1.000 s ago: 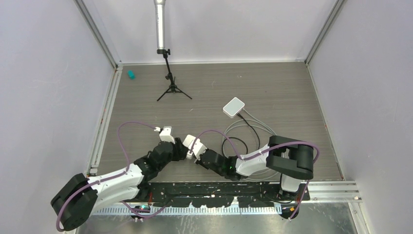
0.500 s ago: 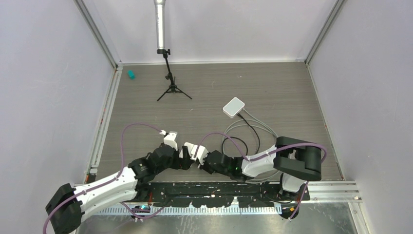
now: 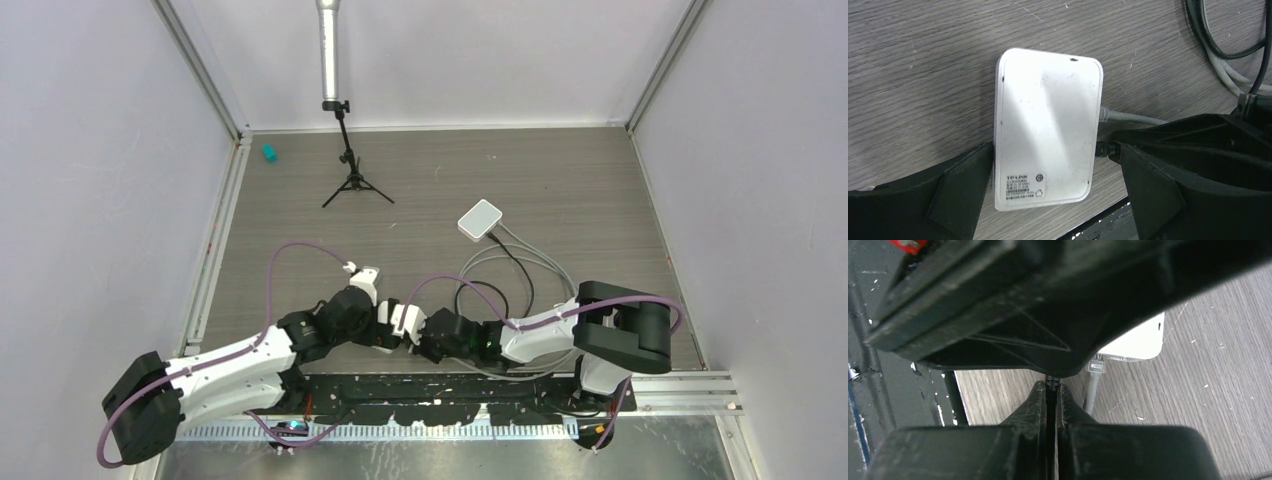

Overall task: Insert the plug into the switch port
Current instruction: Insert the connector into the switch port.

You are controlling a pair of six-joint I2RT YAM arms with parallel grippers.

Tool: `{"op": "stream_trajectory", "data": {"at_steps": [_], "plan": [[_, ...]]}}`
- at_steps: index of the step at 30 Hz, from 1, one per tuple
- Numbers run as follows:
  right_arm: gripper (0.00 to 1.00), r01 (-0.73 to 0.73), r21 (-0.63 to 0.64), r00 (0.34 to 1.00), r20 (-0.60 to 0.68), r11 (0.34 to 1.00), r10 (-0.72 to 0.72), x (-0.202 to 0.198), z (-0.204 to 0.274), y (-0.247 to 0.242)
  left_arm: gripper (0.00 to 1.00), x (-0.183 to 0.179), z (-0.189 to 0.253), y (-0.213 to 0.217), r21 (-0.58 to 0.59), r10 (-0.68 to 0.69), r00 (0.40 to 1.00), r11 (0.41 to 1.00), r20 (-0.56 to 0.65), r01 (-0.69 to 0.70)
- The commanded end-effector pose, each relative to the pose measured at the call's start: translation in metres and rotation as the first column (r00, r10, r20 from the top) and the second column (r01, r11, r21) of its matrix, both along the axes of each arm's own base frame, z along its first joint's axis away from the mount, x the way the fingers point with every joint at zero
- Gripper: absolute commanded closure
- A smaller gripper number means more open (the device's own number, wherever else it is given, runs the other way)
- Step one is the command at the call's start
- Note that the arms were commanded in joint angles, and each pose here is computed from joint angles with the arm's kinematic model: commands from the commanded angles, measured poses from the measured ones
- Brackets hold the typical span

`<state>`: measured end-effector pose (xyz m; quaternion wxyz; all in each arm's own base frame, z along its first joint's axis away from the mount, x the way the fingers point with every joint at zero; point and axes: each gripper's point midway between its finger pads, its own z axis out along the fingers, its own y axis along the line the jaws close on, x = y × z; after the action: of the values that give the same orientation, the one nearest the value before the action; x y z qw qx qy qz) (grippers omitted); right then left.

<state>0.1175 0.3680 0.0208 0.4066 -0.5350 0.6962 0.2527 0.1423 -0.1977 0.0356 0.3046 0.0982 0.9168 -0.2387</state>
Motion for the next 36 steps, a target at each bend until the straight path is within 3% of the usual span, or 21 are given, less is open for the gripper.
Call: {"op": "stream_trajectory", "data": {"at_steps": [1,9,18,28,36], "plan": [[0.99,-0.06,-0.015,0.998,-0.023,0.998,0.06,-0.014,0.0,-0.005,0.0,0.007,0.011,-0.007,0.018,-0.007,1.0,1.0,0.015,0.007],[1.0,-0.056,0.003,0.998,-0.014,0.998,0.056,-0.013,0.006,-0.007,0.07,0.011,0.007,-0.003,0.069,-0.007,1.0,0.998,0.016,0.006],[0.99,-0.056,0.016,0.998,-0.009,0.998,0.056,-0.013,0.009,-0.004,0.07,0.012,0.001,-0.008,0.092,-0.021,1.0,0.996,-0.001,0.021],[1.0,-0.03,0.028,1.0,0.006,0.999,0.03,-0.009,0.013,-0.007,0.27,0.008,-0.009,-0.008,0.123,-0.034,0.999,0.992,-0.032,0.038],[1.0,-0.021,0.036,1.0,0.003,0.999,0.021,-0.009,0.013,-0.009,0.18,0.006,-0.012,-0.014,0.138,-0.057,0.998,0.988,-0.035,0.061]]}}
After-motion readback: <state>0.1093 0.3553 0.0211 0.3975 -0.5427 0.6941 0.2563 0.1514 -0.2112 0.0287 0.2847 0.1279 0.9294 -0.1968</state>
